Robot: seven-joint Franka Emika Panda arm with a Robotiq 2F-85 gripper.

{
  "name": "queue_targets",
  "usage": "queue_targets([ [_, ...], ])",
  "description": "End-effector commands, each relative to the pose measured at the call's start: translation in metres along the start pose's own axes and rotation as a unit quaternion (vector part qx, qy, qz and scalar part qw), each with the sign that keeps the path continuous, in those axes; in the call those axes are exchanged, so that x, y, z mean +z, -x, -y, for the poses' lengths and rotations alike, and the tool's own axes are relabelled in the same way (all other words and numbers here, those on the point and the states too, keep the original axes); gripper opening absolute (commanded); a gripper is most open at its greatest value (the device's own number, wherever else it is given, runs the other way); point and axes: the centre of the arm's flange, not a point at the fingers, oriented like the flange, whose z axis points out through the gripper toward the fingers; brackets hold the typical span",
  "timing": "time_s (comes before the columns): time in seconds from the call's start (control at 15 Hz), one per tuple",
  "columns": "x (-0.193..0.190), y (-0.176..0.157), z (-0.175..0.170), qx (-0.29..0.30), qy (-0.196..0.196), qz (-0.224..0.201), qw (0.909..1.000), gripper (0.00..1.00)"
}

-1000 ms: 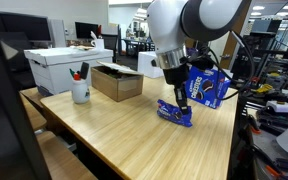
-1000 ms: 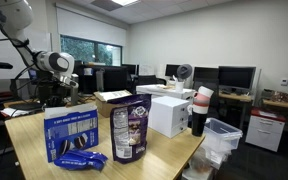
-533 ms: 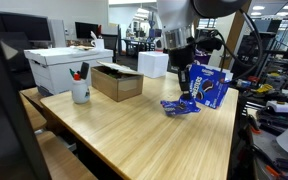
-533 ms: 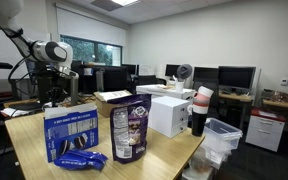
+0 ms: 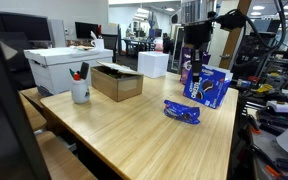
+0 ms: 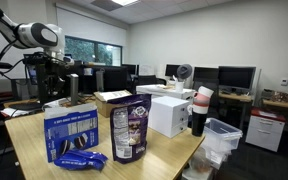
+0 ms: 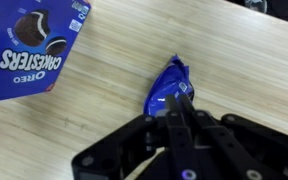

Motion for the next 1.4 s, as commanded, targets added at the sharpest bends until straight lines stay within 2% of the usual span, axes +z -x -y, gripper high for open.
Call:
queue_targets([
  [0.0, 0.008, 0.004, 0.003, 0.000, 0.016, -0.024, 0.9996, 0.38],
  [0.27, 0.024, -0.009, 0.017, -0.010, 0.038, -0.014, 0.9991, 0.58],
  [0.67, 0.074, -0.031, 0.029, -0.038, 0.039, 0.038, 0.9978, 0.96],
  [0.8, 0.089, -0.036, 0.029, -0.045, 0.035, 0.055, 0.9969, 1.00],
  [1.33, 0.113, -0.054, 0.026, -0.043, 0.020, 0.095, 0.9943, 1.00],
])
